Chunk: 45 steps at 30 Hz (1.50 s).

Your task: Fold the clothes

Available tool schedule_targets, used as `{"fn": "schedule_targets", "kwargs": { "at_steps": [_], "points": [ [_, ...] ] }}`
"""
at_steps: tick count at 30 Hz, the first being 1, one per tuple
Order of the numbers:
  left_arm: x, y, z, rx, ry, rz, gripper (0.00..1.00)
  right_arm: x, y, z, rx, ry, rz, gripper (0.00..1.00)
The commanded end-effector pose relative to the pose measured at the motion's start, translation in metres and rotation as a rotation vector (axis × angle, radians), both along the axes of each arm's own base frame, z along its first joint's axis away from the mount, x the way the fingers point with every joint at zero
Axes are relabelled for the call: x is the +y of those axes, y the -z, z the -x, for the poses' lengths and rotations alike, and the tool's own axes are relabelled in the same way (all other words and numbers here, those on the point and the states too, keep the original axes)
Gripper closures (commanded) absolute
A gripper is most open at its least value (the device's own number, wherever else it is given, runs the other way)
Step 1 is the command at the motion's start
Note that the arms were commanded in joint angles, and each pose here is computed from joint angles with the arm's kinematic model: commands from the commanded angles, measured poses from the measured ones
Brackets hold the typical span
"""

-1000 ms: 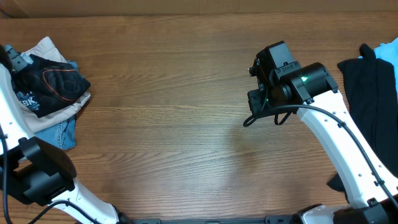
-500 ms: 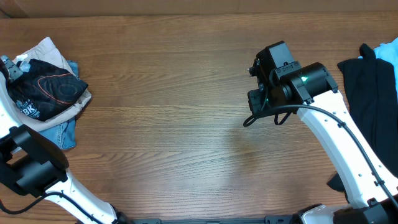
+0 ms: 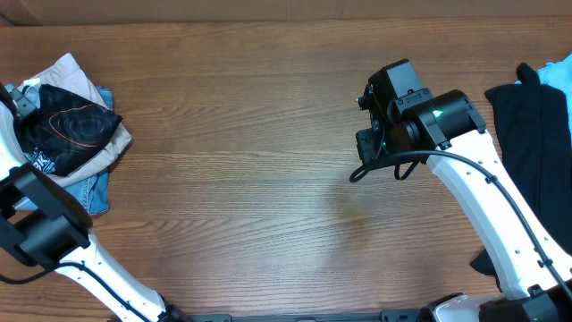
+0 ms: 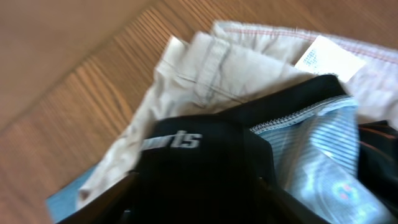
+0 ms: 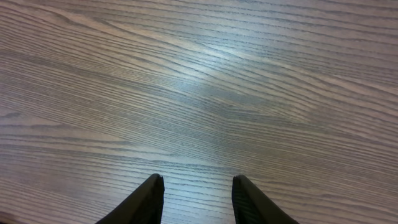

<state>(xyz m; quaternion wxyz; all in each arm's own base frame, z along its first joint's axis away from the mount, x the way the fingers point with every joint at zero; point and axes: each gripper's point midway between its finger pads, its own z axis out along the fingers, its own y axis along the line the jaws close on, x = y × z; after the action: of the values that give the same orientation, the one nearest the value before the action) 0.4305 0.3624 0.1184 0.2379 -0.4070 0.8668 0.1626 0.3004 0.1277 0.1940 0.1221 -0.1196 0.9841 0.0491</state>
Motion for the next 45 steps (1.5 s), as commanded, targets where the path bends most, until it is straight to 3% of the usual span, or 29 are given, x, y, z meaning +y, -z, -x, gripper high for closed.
{"fn": "schedule_targets", "kwargs": {
  "at_steps": [1, 4, 12, 15, 21, 23, 25, 26, 28, 29, 35, 39, 43, 44, 45],
  "points": [
    [0.001, 0.022, -0.002, 0.025, 0.032, 0.035, 0.38, -0.003, -0.015, -0.002, -0.048, 0.014, -0.011, 0.6],
    [0.001, 0.022, -0.002, 0.034, 0.044, 0.031, 0.39, -0.003, -0.015, -0.002, -0.048, 0.014, -0.011, 0.6],
    [0.003, -0.079, -0.005, -0.125, 0.055, -0.102, 0.38, -0.003, -0.015, -0.002, -0.048, 0.014, -0.011, 0.6],
    [-0.012, -0.113, -0.004, -0.194, 0.096, -0.089, 0.36, -0.003, -0.015, -0.002, -0.049, 0.014, -0.011, 0.6],
    [-0.106, -0.125, 0.002, -0.28, 0.317, 0.275, 0.23, -0.002, -0.015, -0.004, -0.058, 0.014, -0.015, 0.6],
    [-0.139, -0.121, 0.003, -0.298, 0.378, 0.43, 0.23, -0.002, -0.016, -0.005, -0.059, 0.014, -0.015, 0.6],
    [-0.157, -0.116, 0.005, -0.283, 0.404, 0.496, 0.29, -0.001, -0.017, -0.008, -0.074, 0.014, -0.021, 0.6],
    [-0.162, -0.114, 0.005, -0.266, 0.413, 0.498, 0.3, 0.0, -0.018, -0.011, -0.088, 0.015, -0.027, 0.58],
    [-0.177, -0.113, 0.002, -0.242, 0.457, 0.502, 0.3, 0.003, -0.022, -0.022, -0.129, 0.039, -0.051, 0.36],
    [-0.188, -0.112, -0.001, -0.23, 0.49, 0.503, 0.3, 0.004, -0.024, -0.027, -0.148, 0.048, -0.062, 0.31],
    [-0.256, -0.099, -0.009, -0.065, 0.639, 0.451, 0.29, -0.001, -0.032, -0.059, -0.228, 0.137, -0.139, 0.08],
    [-0.314, -0.095, -0.018, 0.024, 0.799, 0.37, 0.26, -0.022, -0.03, -0.074, -0.237, 0.199, -0.153, 0.0],
    [-0.354, -0.09, -0.018, 0.118, 0.881, 0.253, 0.21, -0.049, -0.028, -0.09, -0.26, 0.272, -0.149, 0.0],
    [-0.369, -0.09, -0.019, 0.141, 0.911, 0.214, 0.0, -0.058, -0.027, -0.096, -0.271, 0.297, -0.148, 0.0],
    [-0.378, -0.09, -0.018, 0.151, 0.931, 0.198, 0.0, -0.062, -0.026, -0.1, -0.277, 0.308, -0.148, 0.0]
  ]
}}
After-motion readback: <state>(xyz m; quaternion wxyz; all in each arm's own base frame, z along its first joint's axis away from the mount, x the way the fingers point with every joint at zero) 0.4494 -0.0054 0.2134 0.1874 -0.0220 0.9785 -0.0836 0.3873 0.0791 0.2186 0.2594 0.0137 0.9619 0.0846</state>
